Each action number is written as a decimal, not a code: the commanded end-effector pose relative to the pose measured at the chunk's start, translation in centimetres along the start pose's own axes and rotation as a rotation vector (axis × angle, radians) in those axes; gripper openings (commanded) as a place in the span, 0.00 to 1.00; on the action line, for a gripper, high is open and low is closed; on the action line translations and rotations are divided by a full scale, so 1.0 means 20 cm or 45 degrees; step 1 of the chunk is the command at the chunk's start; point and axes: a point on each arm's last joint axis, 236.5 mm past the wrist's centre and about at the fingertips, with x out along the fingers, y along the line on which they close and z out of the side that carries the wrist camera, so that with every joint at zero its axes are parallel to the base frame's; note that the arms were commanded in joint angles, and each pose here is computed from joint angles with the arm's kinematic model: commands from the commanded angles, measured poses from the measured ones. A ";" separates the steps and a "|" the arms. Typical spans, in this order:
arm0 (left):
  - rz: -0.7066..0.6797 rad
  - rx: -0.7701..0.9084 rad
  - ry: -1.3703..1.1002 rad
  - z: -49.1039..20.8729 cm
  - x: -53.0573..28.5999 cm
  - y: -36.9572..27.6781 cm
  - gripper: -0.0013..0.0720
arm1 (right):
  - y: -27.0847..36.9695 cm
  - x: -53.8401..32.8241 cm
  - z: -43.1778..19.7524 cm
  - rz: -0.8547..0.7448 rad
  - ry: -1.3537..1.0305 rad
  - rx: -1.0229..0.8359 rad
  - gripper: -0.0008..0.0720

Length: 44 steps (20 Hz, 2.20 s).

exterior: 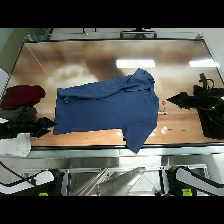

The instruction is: Fold the shirts.

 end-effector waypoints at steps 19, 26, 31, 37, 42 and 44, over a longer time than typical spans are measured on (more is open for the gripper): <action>-0.370 0.041 0.182 0.03 0.06 -0.18 0.02 | -0.26 0.05 -0.19 -0.176 0.203 0.188 0.55; -0.223 0.211 0.106 0.11 0.05 -0.24 0.02 | -0.45 0.22 -0.37 -0.229 0.359 0.402 0.55; -0.180 0.251 0.110 0.11 0.07 -0.28 0.02 | -0.48 0.34 -0.47 -0.252 0.438 0.451 0.55; -0.188 0.249 0.121 0.10 0.06 -0.28 0.02 | -0.47 0.45 -0.57 -0.252 0.526 0.407 0.55; -0.192 0.249 0.125 0.09 0.06 -0.29 0.02 | -0.39 0.49 -0.65 -0.216 0.620 0.353 0.47; -0.194 0.240 0.128 0.09 0.06 -0.29 0.02 | -0.37 0.49 -0.66 -0.198 0.637 0.340 0.28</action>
